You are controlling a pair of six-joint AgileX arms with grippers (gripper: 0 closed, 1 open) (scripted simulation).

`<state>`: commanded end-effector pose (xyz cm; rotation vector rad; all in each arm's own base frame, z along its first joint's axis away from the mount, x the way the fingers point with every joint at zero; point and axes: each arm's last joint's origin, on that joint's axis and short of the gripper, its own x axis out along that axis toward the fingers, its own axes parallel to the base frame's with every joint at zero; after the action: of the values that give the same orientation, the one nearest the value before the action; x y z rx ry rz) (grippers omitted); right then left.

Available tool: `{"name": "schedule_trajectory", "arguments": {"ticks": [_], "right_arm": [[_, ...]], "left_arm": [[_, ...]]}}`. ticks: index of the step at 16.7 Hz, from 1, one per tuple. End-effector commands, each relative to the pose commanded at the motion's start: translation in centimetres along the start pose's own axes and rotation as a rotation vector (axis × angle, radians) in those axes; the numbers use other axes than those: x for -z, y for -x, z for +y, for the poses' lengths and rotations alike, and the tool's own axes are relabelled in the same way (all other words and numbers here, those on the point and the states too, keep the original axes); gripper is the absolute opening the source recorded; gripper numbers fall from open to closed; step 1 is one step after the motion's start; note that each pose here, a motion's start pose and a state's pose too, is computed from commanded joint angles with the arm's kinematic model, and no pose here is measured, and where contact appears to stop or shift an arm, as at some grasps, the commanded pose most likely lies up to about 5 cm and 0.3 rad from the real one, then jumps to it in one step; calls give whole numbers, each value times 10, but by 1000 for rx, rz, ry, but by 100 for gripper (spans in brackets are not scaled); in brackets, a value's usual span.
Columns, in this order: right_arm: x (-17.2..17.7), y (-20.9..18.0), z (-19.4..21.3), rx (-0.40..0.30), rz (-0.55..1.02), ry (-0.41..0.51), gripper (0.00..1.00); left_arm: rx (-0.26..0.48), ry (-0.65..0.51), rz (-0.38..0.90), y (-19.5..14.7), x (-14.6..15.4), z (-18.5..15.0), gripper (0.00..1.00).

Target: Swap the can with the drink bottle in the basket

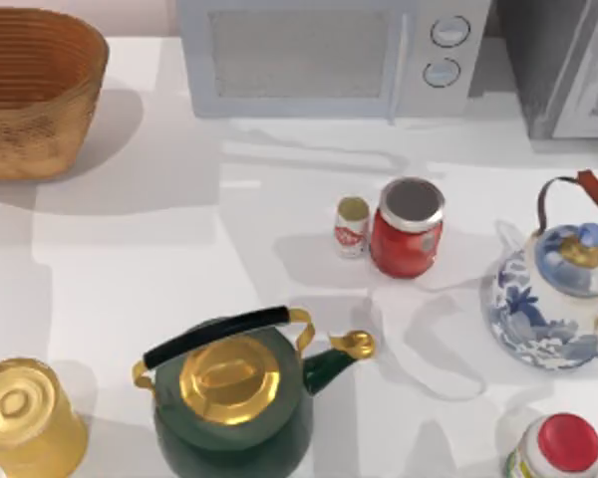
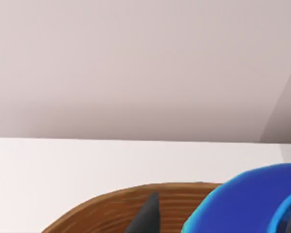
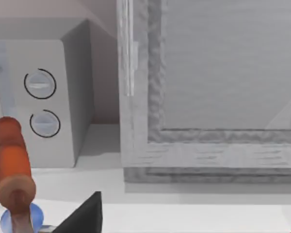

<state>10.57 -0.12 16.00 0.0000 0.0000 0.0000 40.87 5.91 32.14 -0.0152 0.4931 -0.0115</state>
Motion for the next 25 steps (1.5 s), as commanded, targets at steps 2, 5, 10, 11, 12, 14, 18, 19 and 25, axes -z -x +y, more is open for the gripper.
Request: {"name": "schedule_trajectory", "arguments": {"ticks": [2,5,10,11,12,14,18,19,25], "right_arm": [[0,0,0,0,0,0,100],[0,0,0,0,0,0,100],[0,0,0,0,0,0,100],[0,0,0,0,0,0,100],[0,0,0,0,0,0,100],[0,0,0,0,0,0,100],[0,0,0,0,0,0,100],[0,0,0,0,0,0,100],[0,0,0,0,0,0,100]], "left_arm": [[1,0,1,-20,8,-1,0],[2,-1,0,-39,16,-3,0],[2,-1,0,-39,16,-3,8],[2,-1,0,-39,16,-3,15],[2,-1,0,-39,16,-3,23],[2,-1,0,-39,16,-3,38],[2,-1,0,-39,16,-3,68],[2,-1,0,-39,16,-3,75],[2,-1,0,-39,16,-3,100]]}}
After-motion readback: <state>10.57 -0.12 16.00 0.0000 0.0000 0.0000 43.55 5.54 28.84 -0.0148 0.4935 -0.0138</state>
